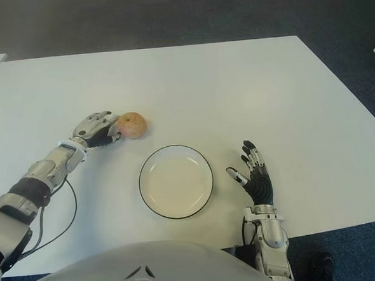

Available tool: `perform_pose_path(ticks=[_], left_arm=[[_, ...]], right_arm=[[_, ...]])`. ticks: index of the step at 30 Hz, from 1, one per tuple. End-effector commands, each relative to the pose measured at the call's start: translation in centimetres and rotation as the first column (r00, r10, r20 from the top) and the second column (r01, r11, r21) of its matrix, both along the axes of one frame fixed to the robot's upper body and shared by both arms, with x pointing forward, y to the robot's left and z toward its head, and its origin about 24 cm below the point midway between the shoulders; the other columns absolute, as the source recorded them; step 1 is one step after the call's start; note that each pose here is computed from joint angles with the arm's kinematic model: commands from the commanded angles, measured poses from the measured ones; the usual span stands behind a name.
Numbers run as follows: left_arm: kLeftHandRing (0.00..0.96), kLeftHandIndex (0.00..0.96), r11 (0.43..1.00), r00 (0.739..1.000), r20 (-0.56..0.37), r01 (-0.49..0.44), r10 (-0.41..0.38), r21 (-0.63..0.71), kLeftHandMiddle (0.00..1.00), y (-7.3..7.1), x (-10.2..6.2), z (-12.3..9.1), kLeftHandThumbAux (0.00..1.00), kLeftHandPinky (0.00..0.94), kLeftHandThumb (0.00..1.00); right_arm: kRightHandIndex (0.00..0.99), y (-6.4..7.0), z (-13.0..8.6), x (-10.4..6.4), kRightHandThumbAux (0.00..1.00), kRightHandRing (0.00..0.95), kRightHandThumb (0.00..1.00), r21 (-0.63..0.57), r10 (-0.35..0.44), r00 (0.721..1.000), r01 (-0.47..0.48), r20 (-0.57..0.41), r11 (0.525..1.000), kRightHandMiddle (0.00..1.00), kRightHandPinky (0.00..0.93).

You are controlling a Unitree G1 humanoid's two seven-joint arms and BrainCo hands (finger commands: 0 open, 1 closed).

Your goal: Put the apples into the plate.

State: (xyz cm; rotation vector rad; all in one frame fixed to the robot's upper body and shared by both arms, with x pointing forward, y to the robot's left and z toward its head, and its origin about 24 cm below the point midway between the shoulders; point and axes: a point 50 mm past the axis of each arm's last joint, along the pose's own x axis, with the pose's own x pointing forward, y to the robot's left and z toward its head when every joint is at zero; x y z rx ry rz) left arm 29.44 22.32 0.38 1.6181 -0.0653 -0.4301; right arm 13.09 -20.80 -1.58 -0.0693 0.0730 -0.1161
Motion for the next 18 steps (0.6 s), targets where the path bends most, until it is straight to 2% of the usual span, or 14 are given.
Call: perform_pose_path(ticks=[1,8,13,18], left_arm=[[0.000,0.000,0.999,0.998,0.030,-0.047,0.048,-0.025,0.000,3.3,-0.4,2.7,0.178,0.000,0.327],[0.000,0.000,0.993,0.989,0.093,-0.110,0.113,-0.041,0.000,6.5,-0.6,5.0,0.177,0.000,0.346],[0.000,0.000,0.988,0.981,0.117,-0.154,0.156,-0.033,0.000,8.0,-0.8,5.4,0.165,0.000,0.355],[0.000,0.000,0.984,0.976,0.131,-0.174,0.176,-0.030,0.000,8.6,-1.2,5.2,0.148,0.000,0.346]], right_arm=[[0.053,0.4,-3.4,-2.3,0.641,0.034,0.167,0.048,-0.018,0.975,0.030,-0.220,0.998,0.056,0.067],[0.038,0.1,-3.5,-2.4,0.648,0.018,0.153,0.043,-0.026,0.974,0.036,-0.225,0.998,0.035,0.043],[0.038,-0.1,-3.6,-2.4,0.646,0.016,0.154,0.047,-0.025,0.973,0.036,-0.231,0.998,0.030,0.054],[0.037,-0.2,-3.7,-2.3,0.642,0.018,0.158,0.053,-0.020,0.971,0.033,-0.238,0.998,0.031,0.062]])
